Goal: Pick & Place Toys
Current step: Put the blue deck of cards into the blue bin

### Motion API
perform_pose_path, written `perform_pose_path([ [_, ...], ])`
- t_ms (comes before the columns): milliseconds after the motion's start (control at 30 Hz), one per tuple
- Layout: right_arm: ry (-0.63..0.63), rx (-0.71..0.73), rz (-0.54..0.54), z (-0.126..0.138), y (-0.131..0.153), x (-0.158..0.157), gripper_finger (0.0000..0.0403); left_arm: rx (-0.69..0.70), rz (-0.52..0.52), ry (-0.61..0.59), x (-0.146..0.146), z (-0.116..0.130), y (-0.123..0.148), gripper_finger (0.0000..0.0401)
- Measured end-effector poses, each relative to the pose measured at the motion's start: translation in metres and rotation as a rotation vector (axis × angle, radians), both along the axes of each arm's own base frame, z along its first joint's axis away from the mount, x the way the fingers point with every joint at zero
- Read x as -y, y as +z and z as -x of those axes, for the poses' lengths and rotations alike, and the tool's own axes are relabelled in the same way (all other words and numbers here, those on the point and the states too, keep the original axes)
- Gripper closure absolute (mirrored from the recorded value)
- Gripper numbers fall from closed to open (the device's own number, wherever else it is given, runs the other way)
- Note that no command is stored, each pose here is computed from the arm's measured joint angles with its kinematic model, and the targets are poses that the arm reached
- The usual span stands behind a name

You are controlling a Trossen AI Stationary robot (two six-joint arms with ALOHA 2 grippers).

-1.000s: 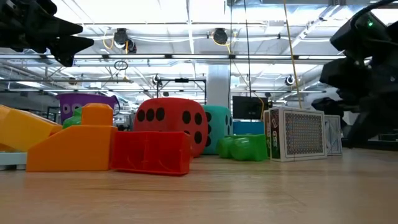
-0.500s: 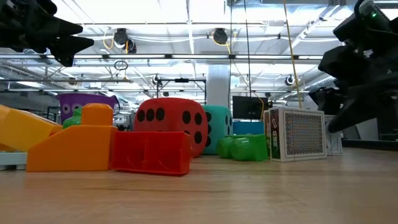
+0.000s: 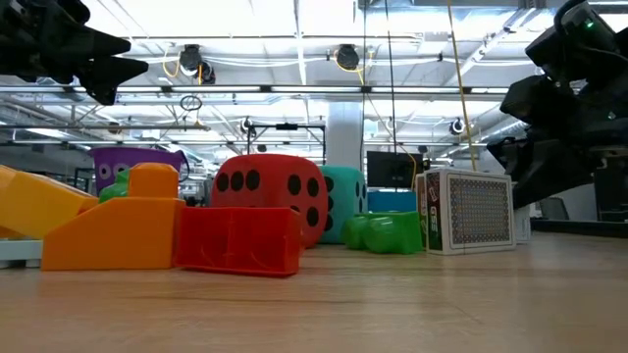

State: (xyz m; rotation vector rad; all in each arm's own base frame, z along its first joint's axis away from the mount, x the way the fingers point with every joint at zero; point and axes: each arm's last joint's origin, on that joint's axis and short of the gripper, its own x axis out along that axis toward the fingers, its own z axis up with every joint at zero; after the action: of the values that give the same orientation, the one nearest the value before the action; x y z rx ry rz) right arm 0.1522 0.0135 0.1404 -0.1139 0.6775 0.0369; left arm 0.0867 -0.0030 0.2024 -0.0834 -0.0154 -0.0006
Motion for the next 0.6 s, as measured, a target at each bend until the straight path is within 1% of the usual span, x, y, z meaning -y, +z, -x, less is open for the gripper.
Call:
perform_pose_path([
  [67, 0.009, 0.048, 0.007, -0.002, 0.004, 0.0, 0.0369, 0.0, 0.0, 0.0, 0.0, 0.0, 0.0, 0.0192],
  [133, 0.01, 0.124, 0.006, -0.005, 0.011, 0.0, 0.0371, 0.0, 0.0, 0.0, 0.0, 0.0, 0.0, 0.0192],
  [200, -0.017, 0.223, 0.019, -0.008, 0.02, 0.0, 0.037, 0.0, 0.0, 0.0, 0.0, 0.0, 0.0, 0.0192],
  [267, -0.078, 0.327, 0.053, -0.011, 0.03, 0.002, 0.0361, 0.0, 0.0, 0.0, 0.0, 0.0, 0.0, 0.0192],
  [333, -0.157, 0.411, 0.08, -0.014, 0.039, 0.004, 0.0355, 0.0, 0.0, 0.0, 0.0, 0.0, 0.0, 0.0192],
  [400, -0.262, 0.467, 0.092, -0.018, 0.05, 0.008, 0.0355, 0.0, 0.0, 0.0, 0.0, 0.0, 0.0, 0.0192],
  [533, -0.536, 0.545, 0.099, -0.029, 0.077, 0.022, 0.037, 0.0, 0.0, 0.0, 0.0, 0.0, 0.0, 0.0192],
  [600, -0.63, 0.554, 0.109, -0.037, 0.089, 0.032, 0.0371, 0.001, 0.0, 0.0, 0.0, 0.0, 0.0, 0.0192],
])
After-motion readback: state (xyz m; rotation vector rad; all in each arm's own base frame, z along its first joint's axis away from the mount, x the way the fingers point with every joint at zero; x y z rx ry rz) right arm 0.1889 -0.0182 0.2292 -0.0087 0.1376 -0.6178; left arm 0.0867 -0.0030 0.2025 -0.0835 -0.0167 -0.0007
